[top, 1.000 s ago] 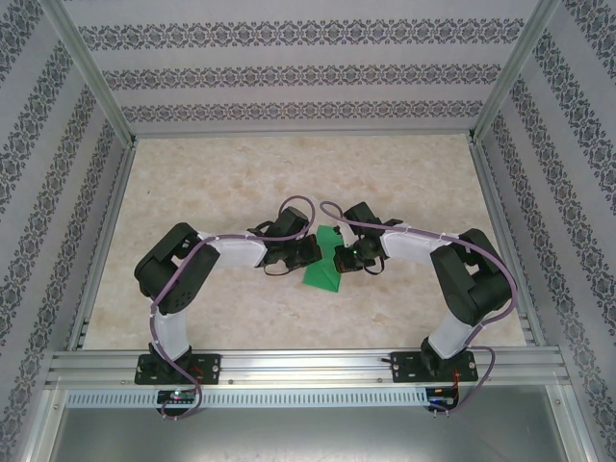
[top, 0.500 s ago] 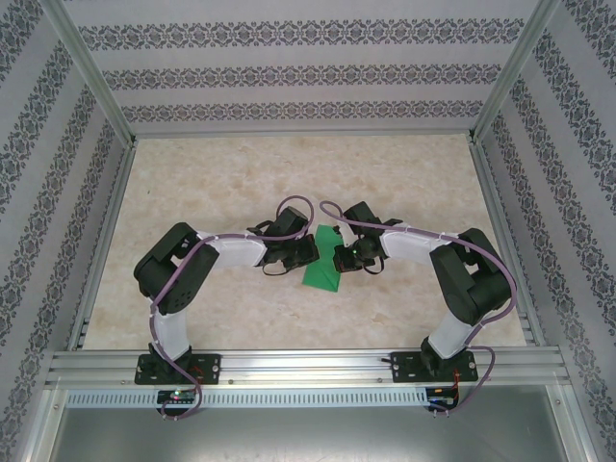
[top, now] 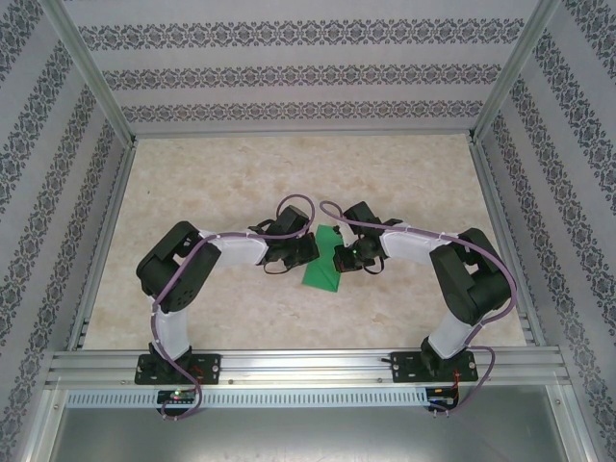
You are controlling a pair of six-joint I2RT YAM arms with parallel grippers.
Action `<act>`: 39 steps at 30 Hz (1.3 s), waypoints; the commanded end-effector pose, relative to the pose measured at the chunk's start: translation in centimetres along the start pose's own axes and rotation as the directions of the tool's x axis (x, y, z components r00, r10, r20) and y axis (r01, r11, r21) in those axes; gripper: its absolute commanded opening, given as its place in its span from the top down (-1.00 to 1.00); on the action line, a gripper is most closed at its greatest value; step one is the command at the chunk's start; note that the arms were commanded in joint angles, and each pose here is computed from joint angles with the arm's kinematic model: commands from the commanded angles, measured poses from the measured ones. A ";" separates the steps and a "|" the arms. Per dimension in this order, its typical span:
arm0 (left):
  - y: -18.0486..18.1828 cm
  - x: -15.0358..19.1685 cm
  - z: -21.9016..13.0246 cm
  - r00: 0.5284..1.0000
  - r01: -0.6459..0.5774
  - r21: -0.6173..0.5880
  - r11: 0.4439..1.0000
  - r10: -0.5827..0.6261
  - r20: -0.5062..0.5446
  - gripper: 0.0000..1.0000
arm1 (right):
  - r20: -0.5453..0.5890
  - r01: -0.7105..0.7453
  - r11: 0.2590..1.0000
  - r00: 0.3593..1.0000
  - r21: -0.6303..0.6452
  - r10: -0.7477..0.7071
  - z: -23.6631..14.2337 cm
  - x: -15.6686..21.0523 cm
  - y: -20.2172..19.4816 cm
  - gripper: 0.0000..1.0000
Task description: Fold a paper plane with a square sheet of paper (pick it up from the middle)
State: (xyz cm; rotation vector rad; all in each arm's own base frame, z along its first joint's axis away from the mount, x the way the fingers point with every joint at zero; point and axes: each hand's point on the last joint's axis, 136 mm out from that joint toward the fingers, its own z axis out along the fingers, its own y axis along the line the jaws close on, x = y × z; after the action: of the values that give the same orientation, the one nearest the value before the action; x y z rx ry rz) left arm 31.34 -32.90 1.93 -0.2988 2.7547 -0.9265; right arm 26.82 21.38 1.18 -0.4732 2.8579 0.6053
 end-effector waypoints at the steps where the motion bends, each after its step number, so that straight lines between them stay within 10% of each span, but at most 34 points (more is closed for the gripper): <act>1: 3.7 0.0 0.3 1.000 0.028 -0.142 0.989 -0.027 0.011 0.92 | -0.067 -0.010 0.999 0.998 0.050 0.013 1.3 1.7 -1.3 0.94; 25: 3.9 -3.8 -2.3 0.997 0.073 -0.140 0.987 -0.067 0.045 0.88 | -0.075 -0.006 0.999 0.997 0.046 0.009 1.5 1.8 -1.2 0.94; 39: -3.8 -1.2 -3.2 0.998 -0.012 0.146 0.989 0.021 -0.061 0.87 | -0.075 -0.001 0.999 0.997 0.046 0.004 1.5 1.7 -1.1 0.94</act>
State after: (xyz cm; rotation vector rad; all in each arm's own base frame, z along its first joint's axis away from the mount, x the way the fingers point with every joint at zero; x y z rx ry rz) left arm 33.22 -31.21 6.10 -0.3094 2.7194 -1.0029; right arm 27.29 21.88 1.21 -0.4785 2.8383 0.6268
